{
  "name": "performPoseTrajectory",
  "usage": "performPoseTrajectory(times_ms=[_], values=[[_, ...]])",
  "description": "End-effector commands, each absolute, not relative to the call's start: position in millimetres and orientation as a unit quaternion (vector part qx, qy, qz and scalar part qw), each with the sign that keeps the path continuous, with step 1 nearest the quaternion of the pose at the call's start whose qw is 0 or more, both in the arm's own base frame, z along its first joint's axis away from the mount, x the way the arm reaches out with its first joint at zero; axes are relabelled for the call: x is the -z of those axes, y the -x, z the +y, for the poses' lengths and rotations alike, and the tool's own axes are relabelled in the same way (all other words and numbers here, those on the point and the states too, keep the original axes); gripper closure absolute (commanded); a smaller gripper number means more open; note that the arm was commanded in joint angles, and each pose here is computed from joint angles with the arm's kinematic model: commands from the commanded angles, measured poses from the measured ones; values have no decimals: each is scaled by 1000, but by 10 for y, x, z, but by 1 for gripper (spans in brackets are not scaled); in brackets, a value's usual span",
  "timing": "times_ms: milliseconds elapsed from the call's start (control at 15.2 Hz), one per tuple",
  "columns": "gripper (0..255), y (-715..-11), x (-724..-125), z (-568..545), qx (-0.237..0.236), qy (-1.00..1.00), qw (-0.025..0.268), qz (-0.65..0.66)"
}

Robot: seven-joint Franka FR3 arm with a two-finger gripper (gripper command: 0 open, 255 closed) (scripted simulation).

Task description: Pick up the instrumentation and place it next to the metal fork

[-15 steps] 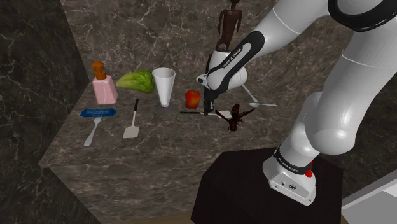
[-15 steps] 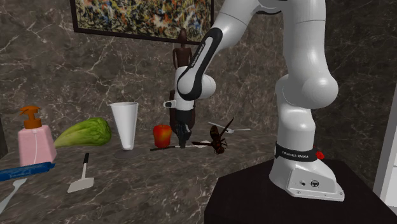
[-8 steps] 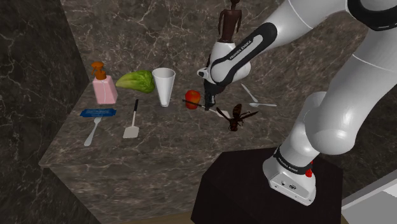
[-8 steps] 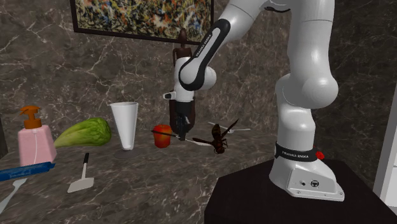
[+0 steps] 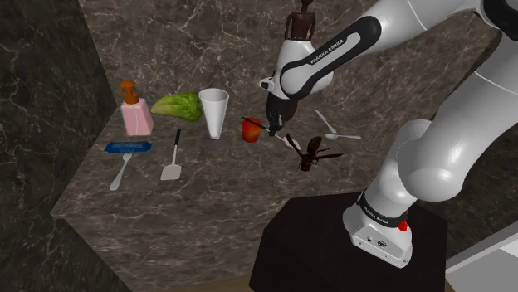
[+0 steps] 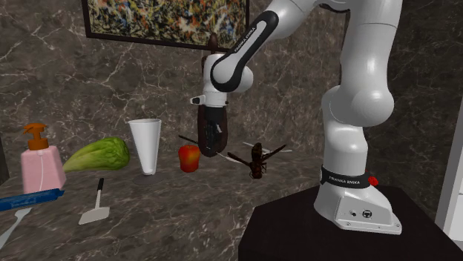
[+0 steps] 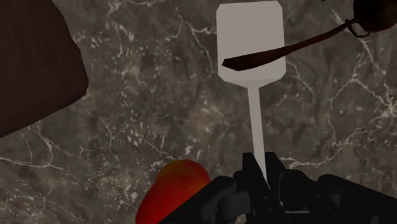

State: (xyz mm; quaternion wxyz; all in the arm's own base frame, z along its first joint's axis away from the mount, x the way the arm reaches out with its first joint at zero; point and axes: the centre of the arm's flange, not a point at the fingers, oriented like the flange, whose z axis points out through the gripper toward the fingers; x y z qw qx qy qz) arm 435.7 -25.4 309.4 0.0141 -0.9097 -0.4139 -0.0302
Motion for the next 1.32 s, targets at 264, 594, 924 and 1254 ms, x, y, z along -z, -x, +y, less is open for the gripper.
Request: performPoseTrajectory(times_ms=[264,594,924,1254], values=[[255,-4569,-3230,102,30,910,14,-414],[255,-4898,-3231,674,30,910,14,-414],[255,-5226,-3232,1246,30,910,14,-414],[255,-5555,-3233,1819,30,910,14,-414]])
